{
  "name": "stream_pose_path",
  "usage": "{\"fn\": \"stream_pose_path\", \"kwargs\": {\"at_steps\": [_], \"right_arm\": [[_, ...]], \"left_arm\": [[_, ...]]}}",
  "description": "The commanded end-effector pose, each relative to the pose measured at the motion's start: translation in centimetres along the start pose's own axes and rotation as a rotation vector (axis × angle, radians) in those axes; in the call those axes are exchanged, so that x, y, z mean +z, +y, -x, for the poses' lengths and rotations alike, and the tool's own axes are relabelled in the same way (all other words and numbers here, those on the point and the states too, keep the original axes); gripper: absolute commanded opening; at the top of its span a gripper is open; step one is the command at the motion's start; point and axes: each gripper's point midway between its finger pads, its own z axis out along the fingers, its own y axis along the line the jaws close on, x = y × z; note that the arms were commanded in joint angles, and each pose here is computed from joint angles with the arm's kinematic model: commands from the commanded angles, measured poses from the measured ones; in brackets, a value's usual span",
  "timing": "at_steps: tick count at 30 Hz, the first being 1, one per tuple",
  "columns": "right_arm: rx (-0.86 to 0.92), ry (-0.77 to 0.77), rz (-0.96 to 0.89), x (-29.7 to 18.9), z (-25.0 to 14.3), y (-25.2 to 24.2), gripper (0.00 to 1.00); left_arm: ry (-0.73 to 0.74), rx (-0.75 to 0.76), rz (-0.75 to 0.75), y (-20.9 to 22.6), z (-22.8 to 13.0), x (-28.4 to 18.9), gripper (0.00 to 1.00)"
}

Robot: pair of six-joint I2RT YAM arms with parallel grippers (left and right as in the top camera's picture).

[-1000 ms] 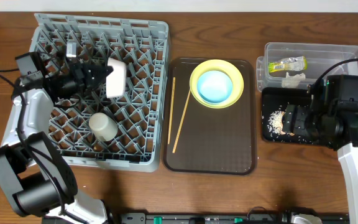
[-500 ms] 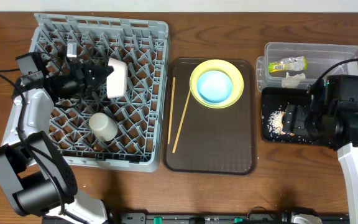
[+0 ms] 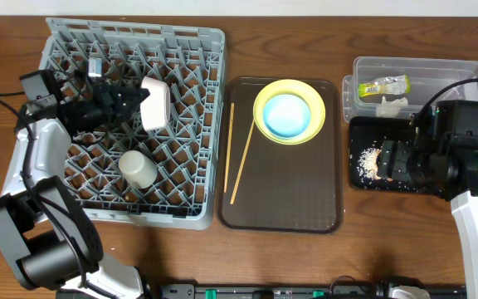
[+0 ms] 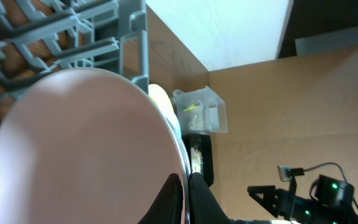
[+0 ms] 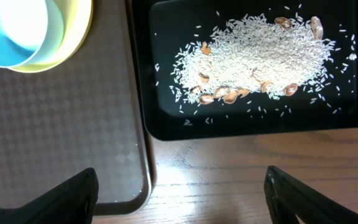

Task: Sort waste into correct bins and load items into the dishwasher
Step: 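Open the left gripper to release the white cup and lift away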

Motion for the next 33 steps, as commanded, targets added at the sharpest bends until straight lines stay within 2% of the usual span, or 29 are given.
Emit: {"fn": "stream_pose_path", "kwargs": {"at_steps": [1,6,7,8,10,11,12,13,16,24,29,33], "right_arm": [[0.010,-0.001,0.002,-0.2,-0.1,-0.1,0.83],[0.011,0.006,0.000,-0.2,-0.2,-0.1,0.83],[0.010,0.006,0.000,-0.2,-0.2,-0.1,0.83],[0.011,0.005,0.000,-0.2,-0.2,-0.1,0.83],[0.010,0.002,0.001,-0.2,-0.1,-0.1,0.83],[0.010,0.001,0.001,-0.2,-0.1,-0.1,0.83],[0.010,0.001,0.001,-0.2,-0.1,-0.1,0.83],[0.010,0.002,0.001,-0.2,-0.1,-0.1,0.83],[0.010,0.002,0.001,-0.2,-0.1,-0.1,0.83],[0.010,0.003,0.001,-0.2,-0.1,-0.1,0.84],[0.010,0.001,-0.001,-0.2,-0.1,-0.1,0.84],[0.010,-0.002,-0.022,-0.2,-0.1,-0.5,0.84]], "left_arm": [[-0.062,-0.032,0.201,4.5,0.8,-1.1,0.06],[-0.119,-0.051,0.256,5.9,1.8,-3.1,0.07],[-0.128,-0.054,0.258,6.1,1.9,-3.5,0.09],[-0.134,-0.057,0.260,6.2,2.0,-3.7,0.15],[-0.144,-0.061,0.263,6.3,2.2,-4.1,0.17],[-0.147,-0.062,0.263,6.4,2.2,-4.3,0.26],[-0.148,-0.063,0.264,6.4,2.2,-4.3,0.41],[-0.148,-0.063,0.264,6.4,2.2,-4.3,0.49],[-0.148,-0.062,0.264,6.4,2.2,-4.3,0.56],[-0.172,-0.045,0.329,5.5,2.2,-5.2,0.60],[-0.204,0.072,0.345,0.7,2.0,-5.6,0.60],[-0.210,0.226,0.456,-3.3,0.6,-4.5,0.61]]}}
